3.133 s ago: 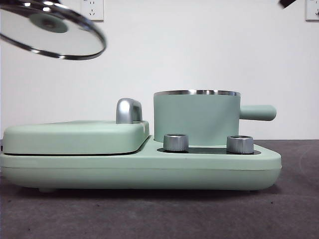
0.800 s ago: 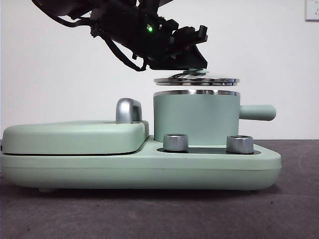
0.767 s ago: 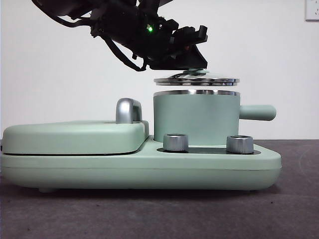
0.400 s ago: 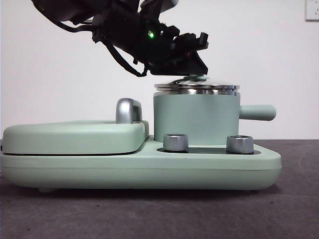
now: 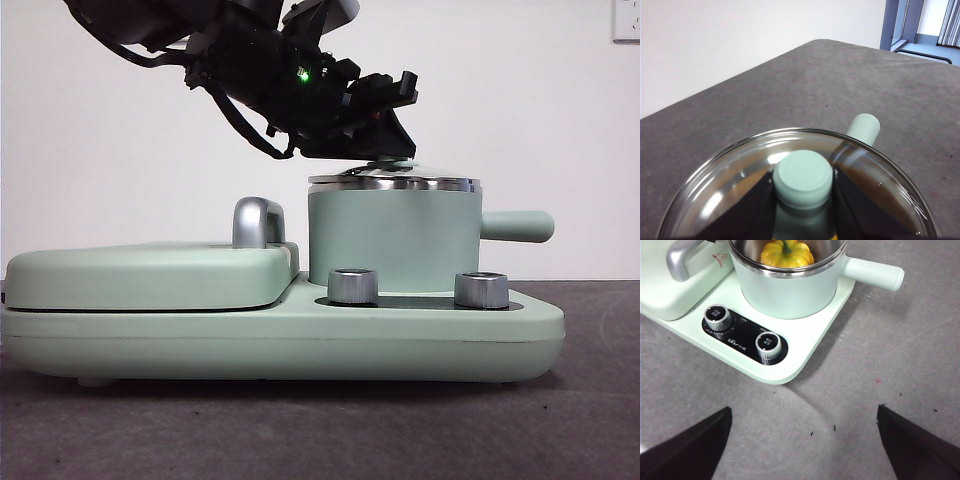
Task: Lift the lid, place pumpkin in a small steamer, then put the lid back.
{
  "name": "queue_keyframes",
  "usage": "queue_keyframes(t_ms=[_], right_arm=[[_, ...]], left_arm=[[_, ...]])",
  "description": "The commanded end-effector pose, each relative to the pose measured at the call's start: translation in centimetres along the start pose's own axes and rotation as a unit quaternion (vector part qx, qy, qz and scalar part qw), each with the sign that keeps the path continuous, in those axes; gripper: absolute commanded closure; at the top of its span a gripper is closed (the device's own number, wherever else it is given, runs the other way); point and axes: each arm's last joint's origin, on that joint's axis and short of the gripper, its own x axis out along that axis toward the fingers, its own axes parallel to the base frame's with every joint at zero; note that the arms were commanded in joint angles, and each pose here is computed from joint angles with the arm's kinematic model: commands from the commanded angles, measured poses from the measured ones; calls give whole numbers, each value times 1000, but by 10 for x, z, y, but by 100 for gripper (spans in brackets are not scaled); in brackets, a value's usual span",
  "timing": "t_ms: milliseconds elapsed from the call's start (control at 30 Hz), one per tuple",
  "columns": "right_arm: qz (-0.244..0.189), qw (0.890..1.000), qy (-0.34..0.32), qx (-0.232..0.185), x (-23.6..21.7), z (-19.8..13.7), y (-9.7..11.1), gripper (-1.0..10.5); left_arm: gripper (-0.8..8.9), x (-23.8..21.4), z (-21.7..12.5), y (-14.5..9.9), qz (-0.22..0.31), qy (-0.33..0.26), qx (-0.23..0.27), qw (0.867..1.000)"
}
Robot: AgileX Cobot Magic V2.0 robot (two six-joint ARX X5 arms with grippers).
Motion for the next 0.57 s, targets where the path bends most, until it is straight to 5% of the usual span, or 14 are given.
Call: queue_keyframes(t_ms=[33,567], right_arm=[[-1,1000,-3,-2,0,1,0,500],[-10,1000,-2,-2,0,1,0,500]], left_arm=[[806,4,6,-2,-5,-10,-10,1000],[806,6,14,0,-6,10,-21,1000]])
